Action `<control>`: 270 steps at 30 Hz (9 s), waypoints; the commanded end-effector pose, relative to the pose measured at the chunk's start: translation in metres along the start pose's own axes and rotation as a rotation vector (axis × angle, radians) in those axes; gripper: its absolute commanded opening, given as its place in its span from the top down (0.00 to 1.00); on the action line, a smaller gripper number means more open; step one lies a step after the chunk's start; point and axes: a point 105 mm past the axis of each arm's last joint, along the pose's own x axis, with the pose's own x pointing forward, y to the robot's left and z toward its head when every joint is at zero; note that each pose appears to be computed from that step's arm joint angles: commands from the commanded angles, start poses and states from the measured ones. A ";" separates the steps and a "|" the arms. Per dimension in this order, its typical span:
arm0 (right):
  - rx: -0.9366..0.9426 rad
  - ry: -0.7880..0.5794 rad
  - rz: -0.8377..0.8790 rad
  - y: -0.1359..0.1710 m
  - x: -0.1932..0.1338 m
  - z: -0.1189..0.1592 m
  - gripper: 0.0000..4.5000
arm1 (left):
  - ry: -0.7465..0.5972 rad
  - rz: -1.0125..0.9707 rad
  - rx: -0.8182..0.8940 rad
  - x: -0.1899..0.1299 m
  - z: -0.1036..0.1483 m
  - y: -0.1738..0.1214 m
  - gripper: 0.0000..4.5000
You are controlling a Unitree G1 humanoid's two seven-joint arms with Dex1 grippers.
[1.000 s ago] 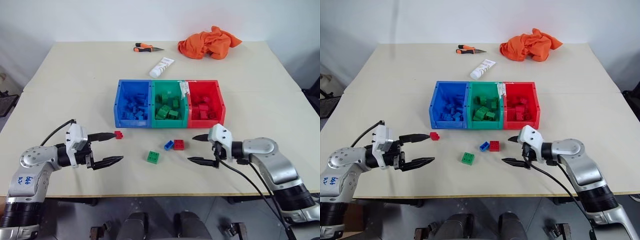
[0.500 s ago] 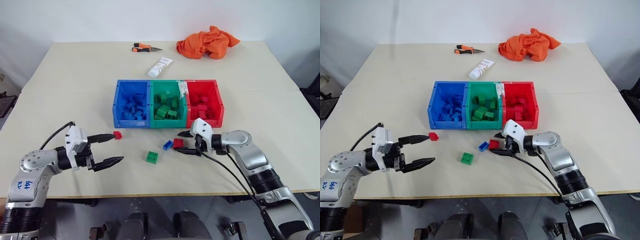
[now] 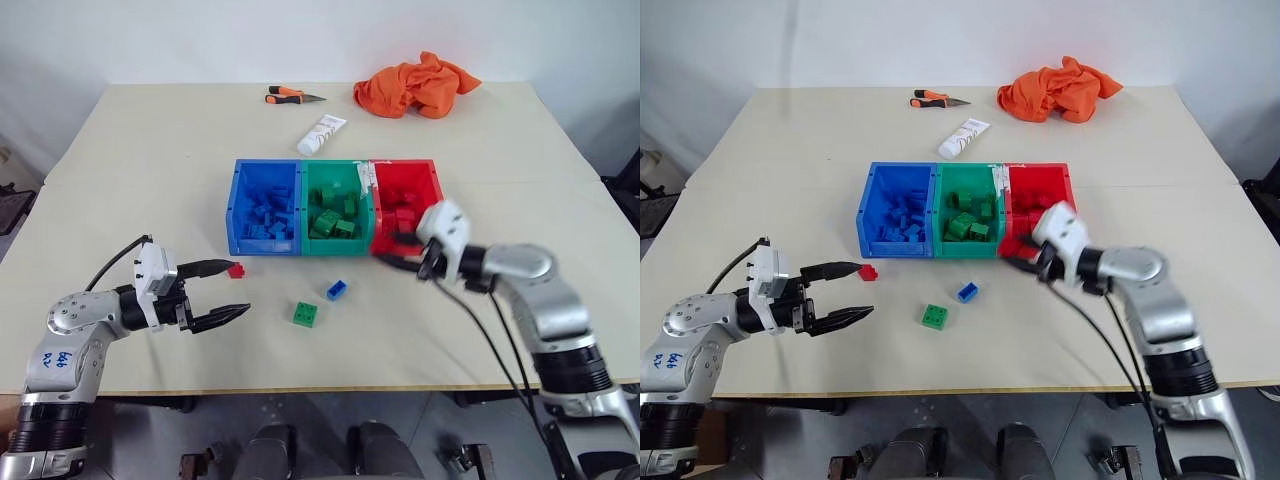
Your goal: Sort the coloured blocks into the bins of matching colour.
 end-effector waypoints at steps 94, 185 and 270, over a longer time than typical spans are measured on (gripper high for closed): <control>-0.186 -0.288 0.156 0.052 0.185 0.109 0.52 | -0.045 0.048 0.038 0.003 0.010 -0.010 0.00; 0.008 0.085 0.258 0.022 -0.093 -0.031 0.28 | 0.095 -0.174 0.153 0.116 -0.052 -0.058 0.26; 0.004 0.048 0.188 0.016 -0.093 -0.027 0.28 | 0.170 0.204 -0.031 0.047 -0.051 0.035 0.62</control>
